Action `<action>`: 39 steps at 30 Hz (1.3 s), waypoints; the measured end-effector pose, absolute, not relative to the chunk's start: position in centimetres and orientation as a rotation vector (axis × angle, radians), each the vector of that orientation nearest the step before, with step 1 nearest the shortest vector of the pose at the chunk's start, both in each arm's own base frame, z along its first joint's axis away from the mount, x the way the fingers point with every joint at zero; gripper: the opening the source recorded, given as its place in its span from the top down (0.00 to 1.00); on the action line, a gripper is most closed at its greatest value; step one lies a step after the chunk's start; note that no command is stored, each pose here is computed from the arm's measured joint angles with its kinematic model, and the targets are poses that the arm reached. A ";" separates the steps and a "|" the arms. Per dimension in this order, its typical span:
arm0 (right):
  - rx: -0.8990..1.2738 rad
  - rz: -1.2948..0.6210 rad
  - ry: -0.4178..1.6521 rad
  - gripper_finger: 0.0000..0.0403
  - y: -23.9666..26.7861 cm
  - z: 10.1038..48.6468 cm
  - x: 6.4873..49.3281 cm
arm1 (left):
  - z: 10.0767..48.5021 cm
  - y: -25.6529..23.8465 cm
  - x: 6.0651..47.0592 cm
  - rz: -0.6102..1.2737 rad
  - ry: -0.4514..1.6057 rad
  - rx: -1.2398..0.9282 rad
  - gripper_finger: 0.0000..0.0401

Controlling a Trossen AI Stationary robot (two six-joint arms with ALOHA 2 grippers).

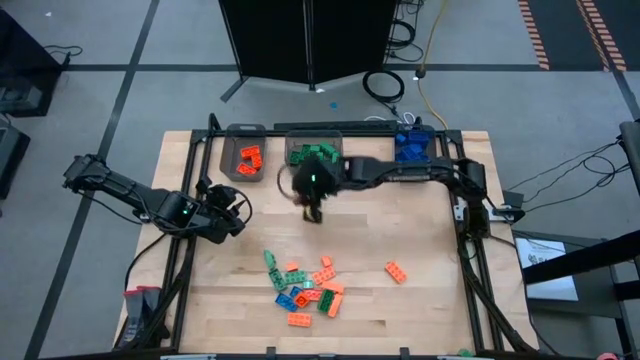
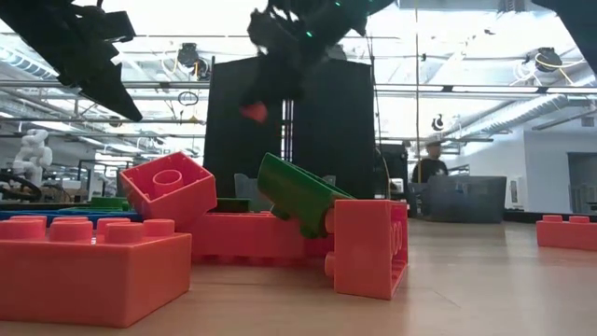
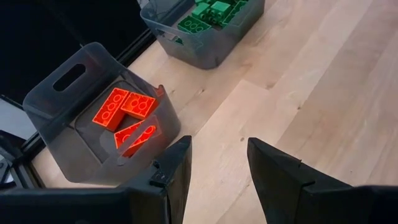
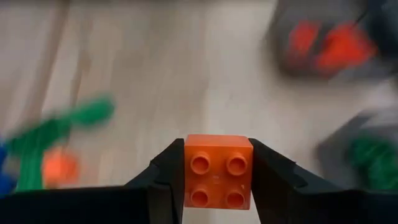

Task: Sort blocks
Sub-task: Put the orange game piece into the left black bin

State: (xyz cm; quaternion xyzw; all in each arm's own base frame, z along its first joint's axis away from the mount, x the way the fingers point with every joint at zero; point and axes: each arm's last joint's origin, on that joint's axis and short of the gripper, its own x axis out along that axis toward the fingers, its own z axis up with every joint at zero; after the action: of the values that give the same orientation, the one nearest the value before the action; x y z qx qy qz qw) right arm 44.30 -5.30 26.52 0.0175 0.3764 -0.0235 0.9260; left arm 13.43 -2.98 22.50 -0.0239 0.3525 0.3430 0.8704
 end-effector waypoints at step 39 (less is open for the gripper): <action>0.338 -0.214 0.228 0.71 -19.0 21.0 55.7 | 22.5 -3.0 13.5 0.723 0.730 -0.058 0.60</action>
State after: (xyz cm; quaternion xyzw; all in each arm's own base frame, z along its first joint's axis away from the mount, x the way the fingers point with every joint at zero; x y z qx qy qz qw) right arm 55.71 -19.00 20.97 0.1677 0.1131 -0.1061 0.9736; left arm 13.47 -2.99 22.51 -0.0275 0.3489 0.3457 0.8706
